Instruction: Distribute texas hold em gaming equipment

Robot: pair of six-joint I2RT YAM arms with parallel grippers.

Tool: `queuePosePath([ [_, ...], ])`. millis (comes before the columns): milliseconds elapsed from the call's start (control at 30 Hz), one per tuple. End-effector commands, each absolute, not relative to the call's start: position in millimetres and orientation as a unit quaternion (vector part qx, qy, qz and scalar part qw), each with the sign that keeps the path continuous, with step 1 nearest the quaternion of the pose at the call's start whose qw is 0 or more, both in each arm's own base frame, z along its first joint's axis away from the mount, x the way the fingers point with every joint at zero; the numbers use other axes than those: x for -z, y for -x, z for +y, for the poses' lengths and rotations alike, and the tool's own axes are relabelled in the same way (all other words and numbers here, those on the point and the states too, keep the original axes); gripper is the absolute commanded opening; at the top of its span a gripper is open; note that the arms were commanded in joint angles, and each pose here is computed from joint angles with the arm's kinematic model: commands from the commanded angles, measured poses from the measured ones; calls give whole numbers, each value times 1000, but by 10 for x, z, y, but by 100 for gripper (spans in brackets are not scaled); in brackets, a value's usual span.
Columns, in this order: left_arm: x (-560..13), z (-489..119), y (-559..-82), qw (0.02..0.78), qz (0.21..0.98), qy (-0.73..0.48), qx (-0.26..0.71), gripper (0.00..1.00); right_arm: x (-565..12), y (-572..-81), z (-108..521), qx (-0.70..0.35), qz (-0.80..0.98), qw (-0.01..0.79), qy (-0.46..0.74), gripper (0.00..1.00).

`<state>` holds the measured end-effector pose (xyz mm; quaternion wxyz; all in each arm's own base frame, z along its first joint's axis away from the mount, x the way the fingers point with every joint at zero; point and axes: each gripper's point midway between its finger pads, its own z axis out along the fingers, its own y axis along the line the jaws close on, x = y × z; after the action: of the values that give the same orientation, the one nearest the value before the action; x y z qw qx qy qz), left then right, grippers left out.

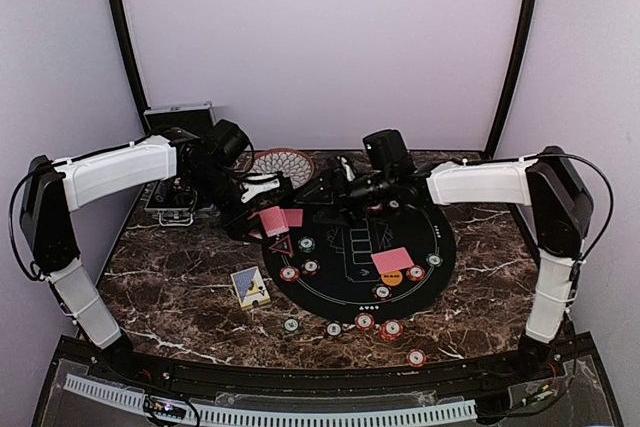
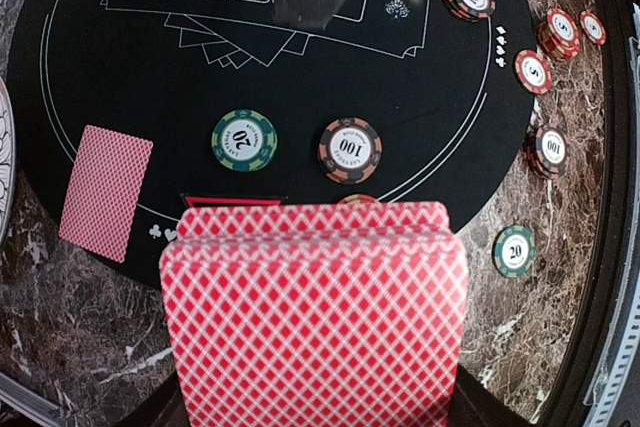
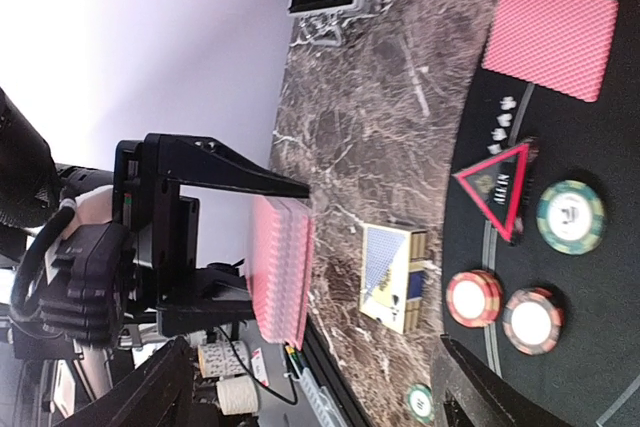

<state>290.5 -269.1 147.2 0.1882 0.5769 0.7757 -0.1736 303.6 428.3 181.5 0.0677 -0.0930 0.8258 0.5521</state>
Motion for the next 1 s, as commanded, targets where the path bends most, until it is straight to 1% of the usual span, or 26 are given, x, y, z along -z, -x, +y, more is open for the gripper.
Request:
queuePosePath([
  [0, -1665, -2760, -2896, 215, 766, -576, 187, 0, -2032, -3008, 4570, -589, 797, 70, 114, 83],
  [733, -1789, -2808, -2921, 229, 757, -580, 193, 0, -1811, -2876, 5114, -601, 785, 19, 150, 81],
  [967, -1795, -2799, -2924, 232, 755, -584, 189, 0, -1640, -2814, 5209, -591, 787, -6, 178, 75],
])
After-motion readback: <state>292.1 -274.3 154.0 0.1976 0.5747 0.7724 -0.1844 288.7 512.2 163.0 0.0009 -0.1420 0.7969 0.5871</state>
